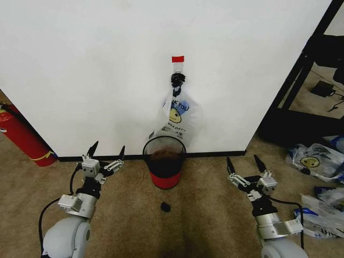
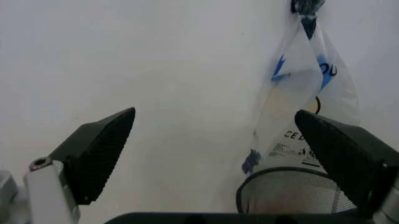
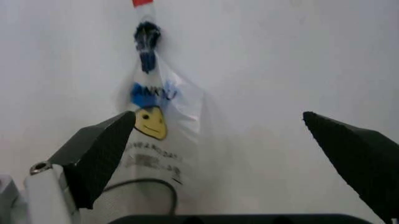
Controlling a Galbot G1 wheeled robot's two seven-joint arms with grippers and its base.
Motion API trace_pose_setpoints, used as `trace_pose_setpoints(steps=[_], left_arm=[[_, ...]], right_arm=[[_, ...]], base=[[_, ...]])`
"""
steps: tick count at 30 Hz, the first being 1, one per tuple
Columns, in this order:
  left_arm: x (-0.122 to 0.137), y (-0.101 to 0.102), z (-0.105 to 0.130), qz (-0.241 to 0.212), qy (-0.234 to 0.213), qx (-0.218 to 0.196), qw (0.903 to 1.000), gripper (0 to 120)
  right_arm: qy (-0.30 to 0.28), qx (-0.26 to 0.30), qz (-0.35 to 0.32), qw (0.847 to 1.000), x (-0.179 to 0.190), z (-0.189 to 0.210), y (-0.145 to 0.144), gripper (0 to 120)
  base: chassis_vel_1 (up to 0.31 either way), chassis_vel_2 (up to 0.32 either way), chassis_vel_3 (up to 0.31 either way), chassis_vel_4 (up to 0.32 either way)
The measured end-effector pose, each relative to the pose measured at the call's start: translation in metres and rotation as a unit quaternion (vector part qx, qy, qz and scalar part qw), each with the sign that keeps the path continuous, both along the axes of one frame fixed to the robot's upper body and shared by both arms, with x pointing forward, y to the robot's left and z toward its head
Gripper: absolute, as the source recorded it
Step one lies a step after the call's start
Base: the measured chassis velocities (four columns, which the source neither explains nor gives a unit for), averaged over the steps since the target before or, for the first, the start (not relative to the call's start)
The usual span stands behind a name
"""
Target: Pick up the garbage bag from the wall and place it over the trash bin.
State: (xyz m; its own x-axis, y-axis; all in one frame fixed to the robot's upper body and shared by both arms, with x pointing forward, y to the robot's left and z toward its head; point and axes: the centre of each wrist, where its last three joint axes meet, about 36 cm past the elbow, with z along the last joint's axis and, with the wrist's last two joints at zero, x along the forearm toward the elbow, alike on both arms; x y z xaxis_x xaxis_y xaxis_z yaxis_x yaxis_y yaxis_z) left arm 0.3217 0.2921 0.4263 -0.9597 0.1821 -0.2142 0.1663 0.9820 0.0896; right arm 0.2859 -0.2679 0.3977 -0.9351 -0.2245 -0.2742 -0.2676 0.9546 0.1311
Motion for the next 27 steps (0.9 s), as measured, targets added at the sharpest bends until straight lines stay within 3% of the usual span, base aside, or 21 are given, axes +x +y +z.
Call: trace_pose_setpoints(steps=[9,16,21,27], left_arm=[[-0.004,0.000,-0.003,0.003,0.004,0.005,1.0000,100],[-0.007,0.002,-0.006,0.006,0.009,0.011,0.9999,100],[-0.005,0.003,-0.006,0.007,0.008,0.012,0.9999,100],[-0.005,0.003,-0.007,0.008,0.010,0.012,0.9998,100]], right_arm=[[-0.001,0.064,0.026,0.998,0.019,0.010,0.006,100],[0.002,0.216,0.065,0.974,0.045,0.010,0.032,100],[0.006,0.238,0.075,0.968,0.046,0.008,0.039,100],[0.012,0.207,0.073,0.975,0.046,0.002,0.036,100]], base=[[0.000,0.000,0.000,0.000],[0.000,0.000,0.000,0.000],[0.000,0.000,0.000,0.000],[0.000,0.000,0.000,0.000]])
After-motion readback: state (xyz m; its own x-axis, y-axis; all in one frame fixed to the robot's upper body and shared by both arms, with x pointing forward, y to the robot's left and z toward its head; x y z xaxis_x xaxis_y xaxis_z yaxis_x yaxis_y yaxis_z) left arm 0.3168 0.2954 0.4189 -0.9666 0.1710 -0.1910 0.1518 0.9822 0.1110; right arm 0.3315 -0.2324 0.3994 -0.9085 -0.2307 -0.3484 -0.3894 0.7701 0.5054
